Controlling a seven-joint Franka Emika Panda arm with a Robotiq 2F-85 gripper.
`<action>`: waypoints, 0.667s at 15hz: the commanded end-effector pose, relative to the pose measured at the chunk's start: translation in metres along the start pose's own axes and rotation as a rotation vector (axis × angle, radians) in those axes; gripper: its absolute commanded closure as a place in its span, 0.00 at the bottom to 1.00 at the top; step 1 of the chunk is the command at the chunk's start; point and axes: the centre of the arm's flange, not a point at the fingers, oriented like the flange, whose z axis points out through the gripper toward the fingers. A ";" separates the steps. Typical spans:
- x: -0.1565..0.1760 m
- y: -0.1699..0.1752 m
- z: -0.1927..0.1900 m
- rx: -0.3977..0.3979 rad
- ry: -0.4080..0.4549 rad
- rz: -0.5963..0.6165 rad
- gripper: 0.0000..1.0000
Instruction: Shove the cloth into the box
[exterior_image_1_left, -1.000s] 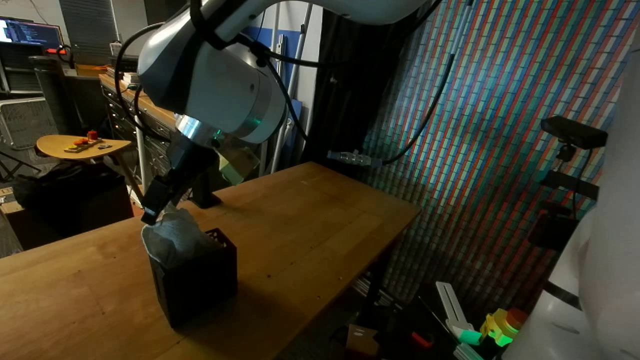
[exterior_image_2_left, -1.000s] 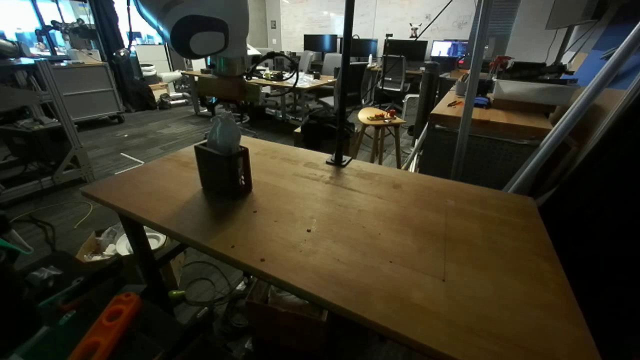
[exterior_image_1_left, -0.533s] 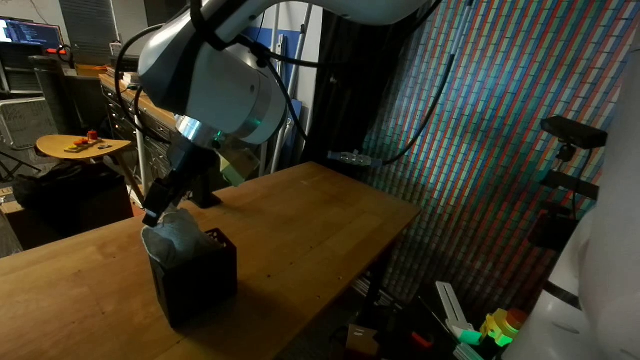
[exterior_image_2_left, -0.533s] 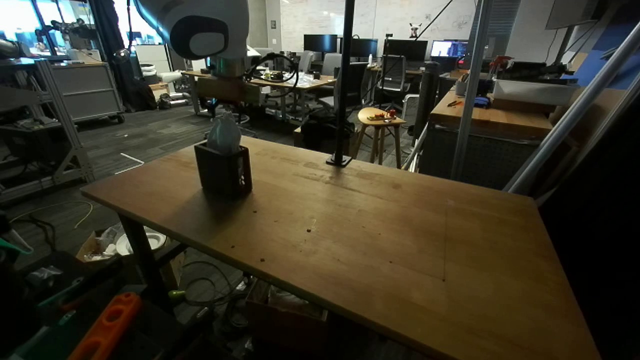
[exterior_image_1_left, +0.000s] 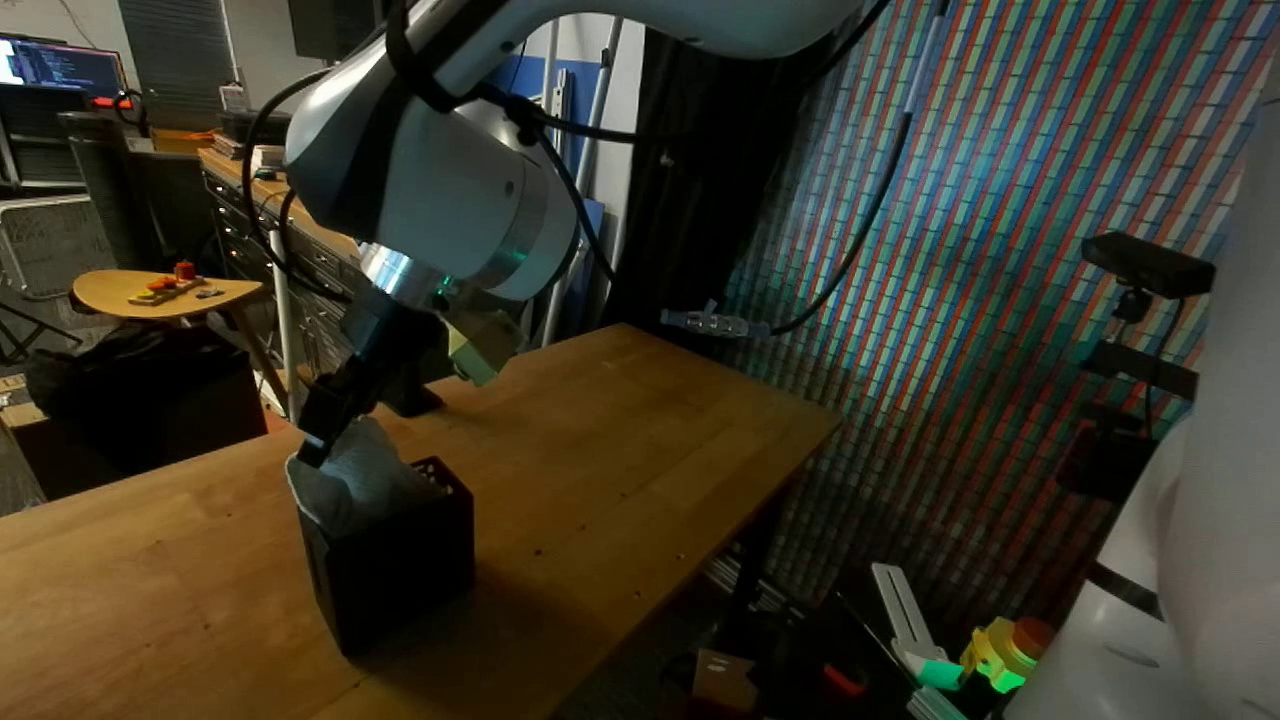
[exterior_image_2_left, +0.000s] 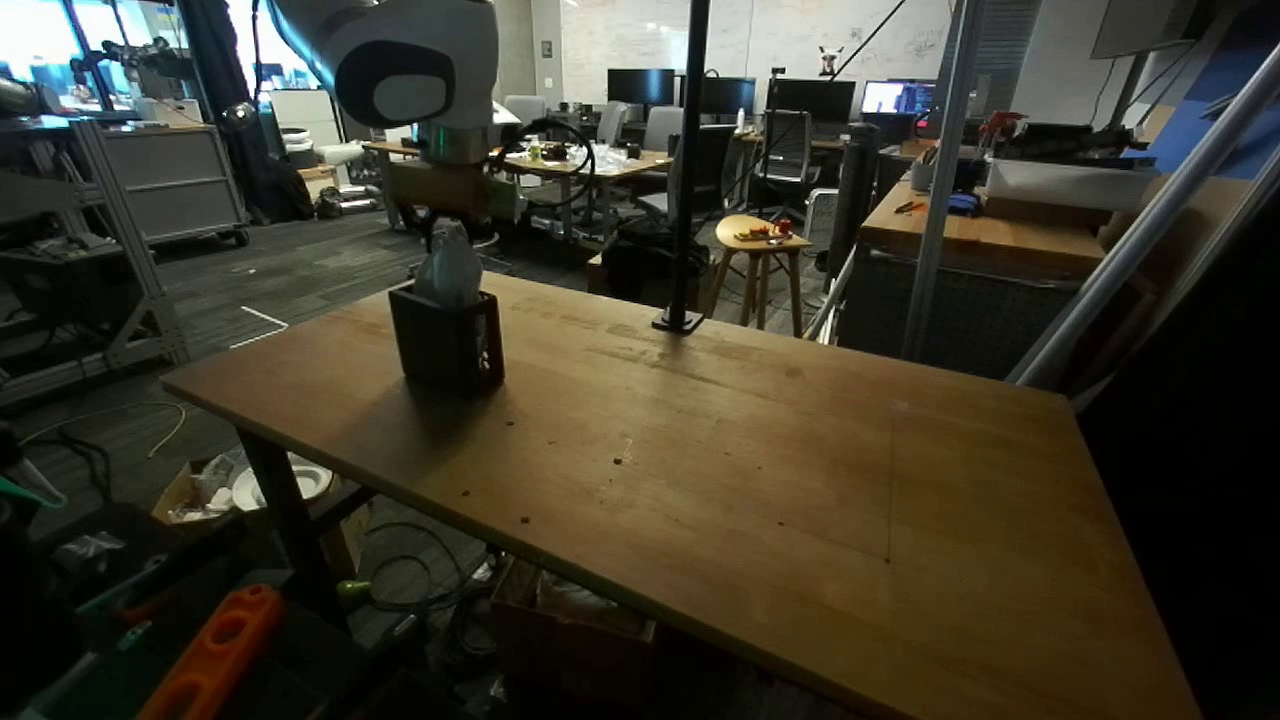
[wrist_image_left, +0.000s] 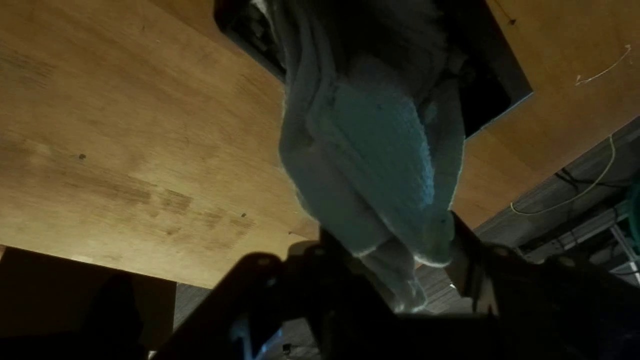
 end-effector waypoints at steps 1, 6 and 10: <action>-0.006 -0.003 -0.009 0.000 0.021 -0.001 0.78; -0.007 -0.003 -0.008 -0.002 0.019 0.007 1.00; -0.011 -0.006 -0.012 -0.009 -0.010 -0.008 0.96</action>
